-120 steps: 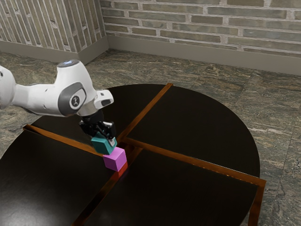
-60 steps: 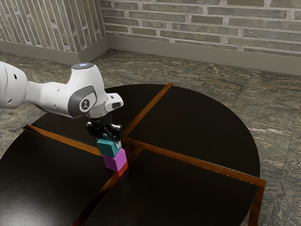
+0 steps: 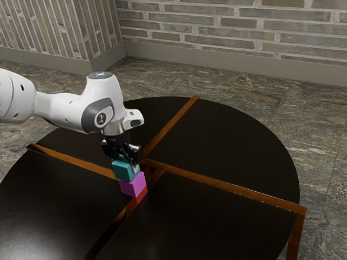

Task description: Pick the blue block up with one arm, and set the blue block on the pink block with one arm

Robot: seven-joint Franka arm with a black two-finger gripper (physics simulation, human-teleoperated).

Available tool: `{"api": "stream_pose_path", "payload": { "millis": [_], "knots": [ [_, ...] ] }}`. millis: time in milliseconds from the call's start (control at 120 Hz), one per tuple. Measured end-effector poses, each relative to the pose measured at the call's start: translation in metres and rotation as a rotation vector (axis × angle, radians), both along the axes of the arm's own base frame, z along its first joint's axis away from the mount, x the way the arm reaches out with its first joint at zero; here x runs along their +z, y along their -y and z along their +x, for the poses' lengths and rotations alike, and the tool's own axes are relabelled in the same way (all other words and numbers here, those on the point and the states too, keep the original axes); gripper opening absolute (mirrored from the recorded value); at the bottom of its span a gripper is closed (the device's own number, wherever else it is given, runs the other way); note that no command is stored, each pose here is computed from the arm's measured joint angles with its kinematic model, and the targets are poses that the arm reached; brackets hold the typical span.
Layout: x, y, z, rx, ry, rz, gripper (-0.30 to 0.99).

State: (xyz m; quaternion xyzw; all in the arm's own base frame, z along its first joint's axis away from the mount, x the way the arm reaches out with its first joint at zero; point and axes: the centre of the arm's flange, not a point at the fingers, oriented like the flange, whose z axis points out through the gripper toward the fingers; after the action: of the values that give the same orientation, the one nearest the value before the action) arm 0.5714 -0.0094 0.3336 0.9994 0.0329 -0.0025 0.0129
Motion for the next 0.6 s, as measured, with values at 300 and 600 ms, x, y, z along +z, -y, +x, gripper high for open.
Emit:
{"api": "stream_pose_path", "payload": {
  "millis": [300, 600],
  "knots": [
    [0.0, -0.001, 0.01, -0.035, -0.002, -0.001, 0.38],
    [0.004, 0.0, 0.011, -0.055, -0.008, -0.006, 0.38]
  ]
}}
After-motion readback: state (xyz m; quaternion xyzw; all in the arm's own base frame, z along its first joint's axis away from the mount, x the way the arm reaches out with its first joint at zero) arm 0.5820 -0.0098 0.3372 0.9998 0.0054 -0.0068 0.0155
